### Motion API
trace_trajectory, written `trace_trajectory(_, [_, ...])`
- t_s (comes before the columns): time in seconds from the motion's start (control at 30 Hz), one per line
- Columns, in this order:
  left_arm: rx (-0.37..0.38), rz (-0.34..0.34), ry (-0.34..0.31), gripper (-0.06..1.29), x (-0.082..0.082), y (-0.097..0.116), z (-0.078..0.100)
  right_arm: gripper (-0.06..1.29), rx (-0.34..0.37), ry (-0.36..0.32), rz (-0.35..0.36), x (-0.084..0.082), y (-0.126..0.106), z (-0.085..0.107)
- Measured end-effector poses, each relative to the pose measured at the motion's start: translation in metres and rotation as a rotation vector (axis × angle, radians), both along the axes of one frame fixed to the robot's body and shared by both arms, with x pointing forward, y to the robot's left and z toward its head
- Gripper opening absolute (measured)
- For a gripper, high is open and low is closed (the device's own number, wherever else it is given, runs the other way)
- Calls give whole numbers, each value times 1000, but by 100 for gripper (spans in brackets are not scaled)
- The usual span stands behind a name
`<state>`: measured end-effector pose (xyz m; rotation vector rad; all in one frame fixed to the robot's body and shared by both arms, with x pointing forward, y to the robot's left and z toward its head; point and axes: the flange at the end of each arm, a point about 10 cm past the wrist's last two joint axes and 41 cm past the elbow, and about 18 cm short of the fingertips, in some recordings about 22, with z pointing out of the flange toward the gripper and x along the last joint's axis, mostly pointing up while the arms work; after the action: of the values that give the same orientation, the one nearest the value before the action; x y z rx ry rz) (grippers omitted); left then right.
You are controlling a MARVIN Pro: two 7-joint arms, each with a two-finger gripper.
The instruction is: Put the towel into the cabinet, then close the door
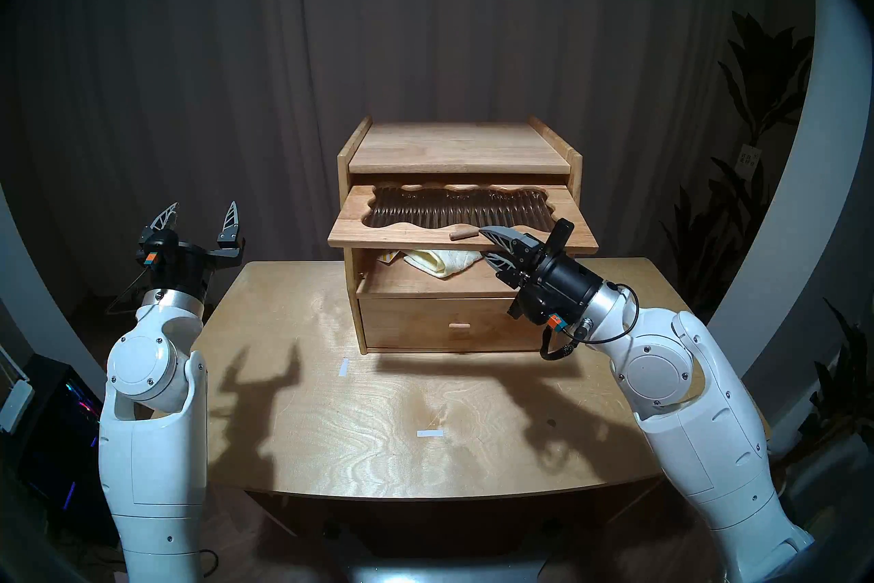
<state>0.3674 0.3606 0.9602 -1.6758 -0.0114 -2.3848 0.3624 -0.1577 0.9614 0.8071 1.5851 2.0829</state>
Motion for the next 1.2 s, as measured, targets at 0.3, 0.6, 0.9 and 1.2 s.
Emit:
trace_trajectory(0.3, [0, 0, 0, 125, 0, 0, 0, 17, 22, 9, -14, -10, -2, -4])
trace_trajectory(0.6, [0, 0, 0, 125, 0, 0, 0, 15, 49, 9, 78, -42, 19, -1])
trace_trajectory(0.9, [-1, 0, 0, 125, 0, 0, 0, 125, 43, 48, 162, -81, 32, 0])
trace_trajectory(1.2, [0, 1, 0, 125, 0, 1, 0, 125, 271, 18, 53, -91, 8, 41])
